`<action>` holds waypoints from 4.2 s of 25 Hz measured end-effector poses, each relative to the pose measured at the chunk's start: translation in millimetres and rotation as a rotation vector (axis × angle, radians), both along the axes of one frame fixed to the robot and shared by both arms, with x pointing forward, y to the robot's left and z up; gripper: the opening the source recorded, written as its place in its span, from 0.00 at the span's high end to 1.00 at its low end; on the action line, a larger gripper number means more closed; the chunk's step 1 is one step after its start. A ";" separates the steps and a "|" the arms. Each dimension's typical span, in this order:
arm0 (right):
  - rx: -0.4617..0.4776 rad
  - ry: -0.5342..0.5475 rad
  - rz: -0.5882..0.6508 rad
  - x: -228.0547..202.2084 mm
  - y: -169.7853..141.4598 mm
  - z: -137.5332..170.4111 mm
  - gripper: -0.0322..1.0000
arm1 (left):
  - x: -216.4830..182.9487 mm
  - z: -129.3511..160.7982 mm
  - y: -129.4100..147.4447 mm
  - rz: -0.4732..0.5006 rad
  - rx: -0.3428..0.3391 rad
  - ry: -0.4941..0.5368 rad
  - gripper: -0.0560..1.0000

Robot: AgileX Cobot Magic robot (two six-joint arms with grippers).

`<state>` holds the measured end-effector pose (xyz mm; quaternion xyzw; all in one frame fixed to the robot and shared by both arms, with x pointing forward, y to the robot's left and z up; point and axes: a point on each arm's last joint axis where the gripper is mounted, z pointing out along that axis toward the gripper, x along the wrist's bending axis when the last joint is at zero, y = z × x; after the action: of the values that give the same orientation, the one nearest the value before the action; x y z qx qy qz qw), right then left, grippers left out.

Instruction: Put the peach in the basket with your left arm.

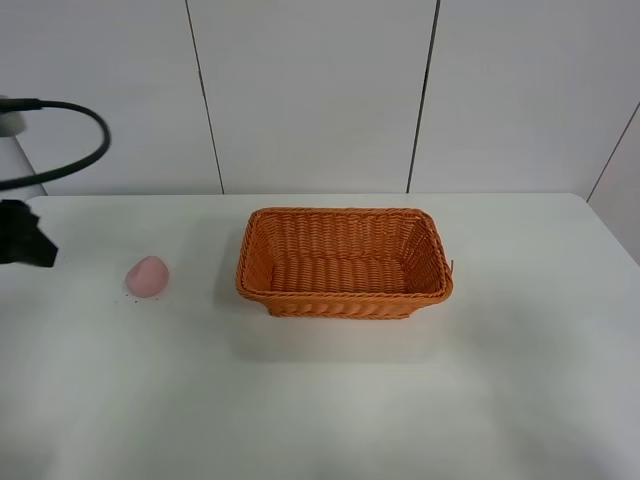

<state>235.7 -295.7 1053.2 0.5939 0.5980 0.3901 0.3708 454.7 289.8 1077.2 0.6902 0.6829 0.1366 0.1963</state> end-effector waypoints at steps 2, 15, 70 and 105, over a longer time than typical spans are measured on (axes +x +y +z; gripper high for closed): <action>0.000 0.000 0.000 0.0 0.0 0.0 0.30 | 37.4 -14.3 -0.7 0.001 0.003 0.054 0.24; 0.000 0.000 0.000 0.0 0.0 0.0 0.30 | 185.8 -120.2 -4.2 0.003 0.006 0.269 0.24; 0.000 0.000 0.000 0.0 0.0 0.0 0.30 | 196.5 -137.4 -276.3 -0.568 0.104 0.230 0.31; 0.000 0.000 0.000 0.0 0.0 0.0 0.30 | 269.4 -66.8 -8.5 -0.080 0.035 0.246 0.23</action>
<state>235.7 -295.7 1053.2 0.5939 0.5980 0.3901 0.3708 724.1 281.3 1010.4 0.7317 0.6714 0.0549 0.1042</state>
